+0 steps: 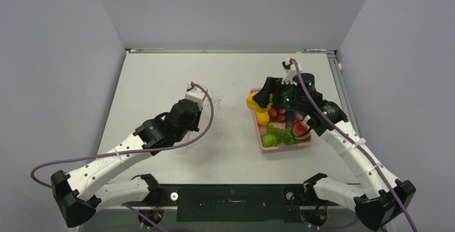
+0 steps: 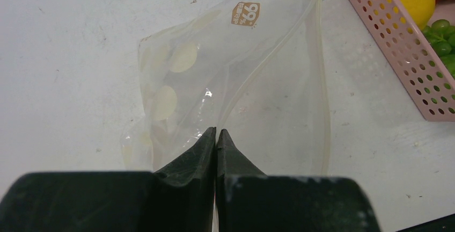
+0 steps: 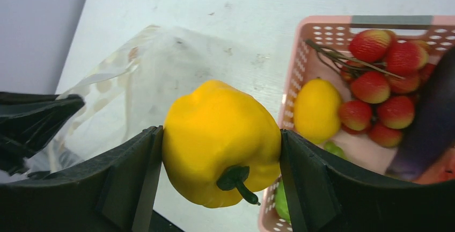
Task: Place the food in the zip-top bag and seal the zipper
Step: Place the fake vegetable in the zipper food storage bag.
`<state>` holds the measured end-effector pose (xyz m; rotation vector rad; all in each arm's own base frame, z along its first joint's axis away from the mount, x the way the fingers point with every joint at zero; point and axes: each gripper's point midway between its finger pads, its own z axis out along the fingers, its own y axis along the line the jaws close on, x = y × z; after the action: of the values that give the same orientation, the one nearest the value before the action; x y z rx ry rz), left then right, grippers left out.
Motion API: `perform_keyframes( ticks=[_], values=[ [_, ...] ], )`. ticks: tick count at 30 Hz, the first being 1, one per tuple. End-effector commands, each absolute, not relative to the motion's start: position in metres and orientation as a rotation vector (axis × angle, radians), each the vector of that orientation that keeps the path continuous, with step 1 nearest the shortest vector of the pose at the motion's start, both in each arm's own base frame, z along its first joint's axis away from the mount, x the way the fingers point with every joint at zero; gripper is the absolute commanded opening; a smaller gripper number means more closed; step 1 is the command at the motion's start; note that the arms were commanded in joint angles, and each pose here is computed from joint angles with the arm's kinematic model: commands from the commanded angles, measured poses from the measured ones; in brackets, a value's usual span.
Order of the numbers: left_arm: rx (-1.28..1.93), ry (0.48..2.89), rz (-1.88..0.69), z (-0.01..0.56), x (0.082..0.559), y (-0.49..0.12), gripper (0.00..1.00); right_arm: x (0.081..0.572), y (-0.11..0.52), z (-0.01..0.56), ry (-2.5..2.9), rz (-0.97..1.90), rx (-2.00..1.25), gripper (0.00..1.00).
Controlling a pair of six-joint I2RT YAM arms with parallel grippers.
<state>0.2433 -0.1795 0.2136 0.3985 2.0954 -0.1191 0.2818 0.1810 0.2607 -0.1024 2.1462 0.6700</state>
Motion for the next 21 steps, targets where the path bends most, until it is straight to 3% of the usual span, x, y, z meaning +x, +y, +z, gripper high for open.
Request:
perform_keyframes(
  ticks=[1,21],
  values=[
    [0.366,2.046,-0.150,0.228,0.247,-0.182,0.00,0.275,0.223,0.299,2.047,0.821,-0.152,0.43],
    [0.354,2.037,-0.172,0.231,0.245,-0.181,0.00,0.231,0.354,0.292,2.035,0.925,-0.424,0.43]
  ],
)
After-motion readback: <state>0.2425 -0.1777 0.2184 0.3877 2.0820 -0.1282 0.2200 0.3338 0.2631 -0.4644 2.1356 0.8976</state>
